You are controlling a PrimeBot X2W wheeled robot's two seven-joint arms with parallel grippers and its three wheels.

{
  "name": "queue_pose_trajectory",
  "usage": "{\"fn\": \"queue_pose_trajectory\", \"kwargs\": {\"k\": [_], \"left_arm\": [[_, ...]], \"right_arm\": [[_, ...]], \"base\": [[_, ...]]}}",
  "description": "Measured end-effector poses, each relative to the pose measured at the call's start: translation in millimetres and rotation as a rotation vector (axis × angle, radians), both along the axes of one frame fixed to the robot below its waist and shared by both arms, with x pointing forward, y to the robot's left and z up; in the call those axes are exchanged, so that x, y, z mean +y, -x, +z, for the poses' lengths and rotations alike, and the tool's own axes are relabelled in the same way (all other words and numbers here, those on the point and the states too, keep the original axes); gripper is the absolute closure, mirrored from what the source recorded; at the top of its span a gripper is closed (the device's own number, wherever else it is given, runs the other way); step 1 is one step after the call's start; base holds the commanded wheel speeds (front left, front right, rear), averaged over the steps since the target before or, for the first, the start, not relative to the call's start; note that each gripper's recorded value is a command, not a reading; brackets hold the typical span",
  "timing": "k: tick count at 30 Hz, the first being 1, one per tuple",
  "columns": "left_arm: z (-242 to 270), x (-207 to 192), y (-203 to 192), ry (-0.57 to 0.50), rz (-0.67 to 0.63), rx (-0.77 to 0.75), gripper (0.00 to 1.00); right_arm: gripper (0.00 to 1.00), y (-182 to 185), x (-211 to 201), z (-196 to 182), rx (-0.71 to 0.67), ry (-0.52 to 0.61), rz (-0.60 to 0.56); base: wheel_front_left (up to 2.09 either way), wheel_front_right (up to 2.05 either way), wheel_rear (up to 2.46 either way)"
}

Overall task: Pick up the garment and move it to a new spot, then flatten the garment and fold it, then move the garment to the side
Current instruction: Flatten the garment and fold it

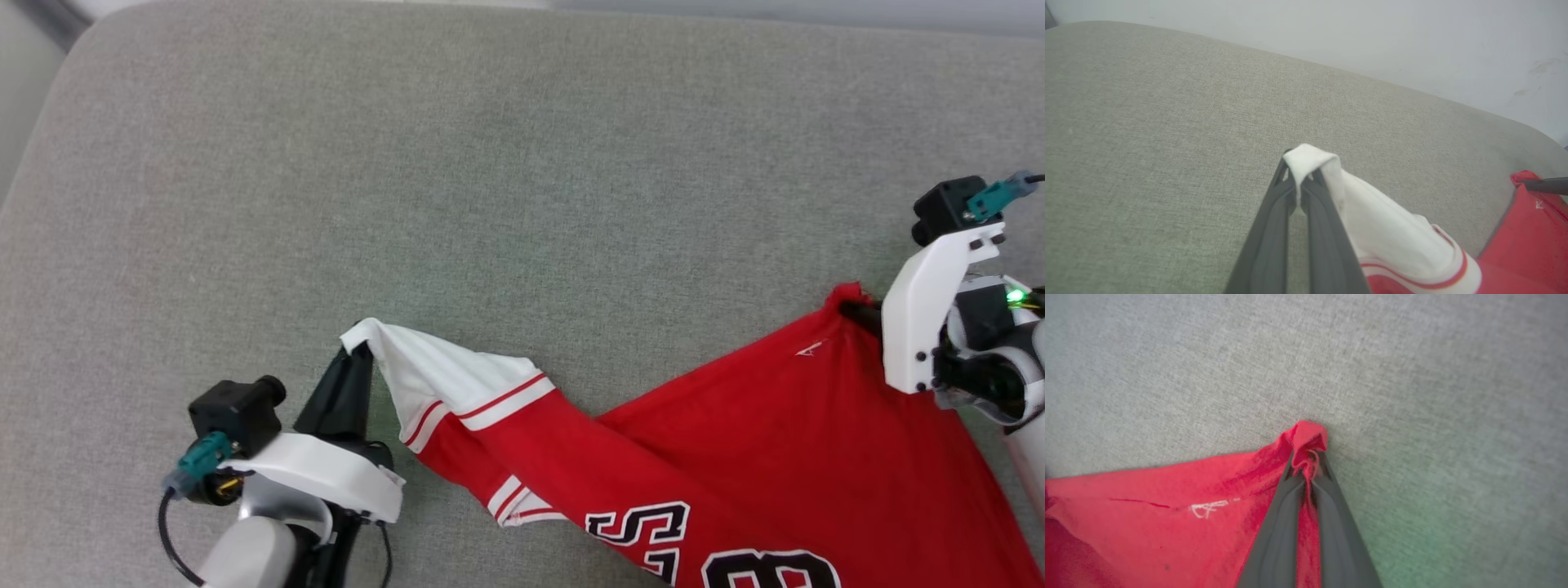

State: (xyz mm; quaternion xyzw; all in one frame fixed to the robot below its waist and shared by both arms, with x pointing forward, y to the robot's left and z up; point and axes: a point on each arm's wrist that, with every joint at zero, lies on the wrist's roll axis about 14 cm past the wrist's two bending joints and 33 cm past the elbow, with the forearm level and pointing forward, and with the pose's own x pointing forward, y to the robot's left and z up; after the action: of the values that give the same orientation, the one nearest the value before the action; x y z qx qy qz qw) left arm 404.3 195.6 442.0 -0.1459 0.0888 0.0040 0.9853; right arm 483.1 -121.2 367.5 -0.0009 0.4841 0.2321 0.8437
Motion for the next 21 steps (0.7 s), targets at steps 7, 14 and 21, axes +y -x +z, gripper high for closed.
{"fn": "queue_pose_trajectory", "kwargs": {"k": [7,14,21], "left_arm": [[39.4,12.0,-25.6,-0.073,-0.033,-0.097,1.0],[99.6,1.8,-75.9,-0.107,-0.109,-0.224,1.0],[172.2,-25.7,-127.6,-0.066,-0.187,-0.349,1.0]], "right_arm": [[1.0,-37.7,-18.0,62.9,-0.333,-0.047,-0.142],[1.0,-52.1,-44.2,128.7,-0.588,-0.064,-0.261],[1.0,-67.8,-71.8,196.7,-0.804,-0.071,-0.364]], "base": [[0.0,0.0,0.0],[0.0,0.0,0.0],[0.0,0.0,0.0]]}}
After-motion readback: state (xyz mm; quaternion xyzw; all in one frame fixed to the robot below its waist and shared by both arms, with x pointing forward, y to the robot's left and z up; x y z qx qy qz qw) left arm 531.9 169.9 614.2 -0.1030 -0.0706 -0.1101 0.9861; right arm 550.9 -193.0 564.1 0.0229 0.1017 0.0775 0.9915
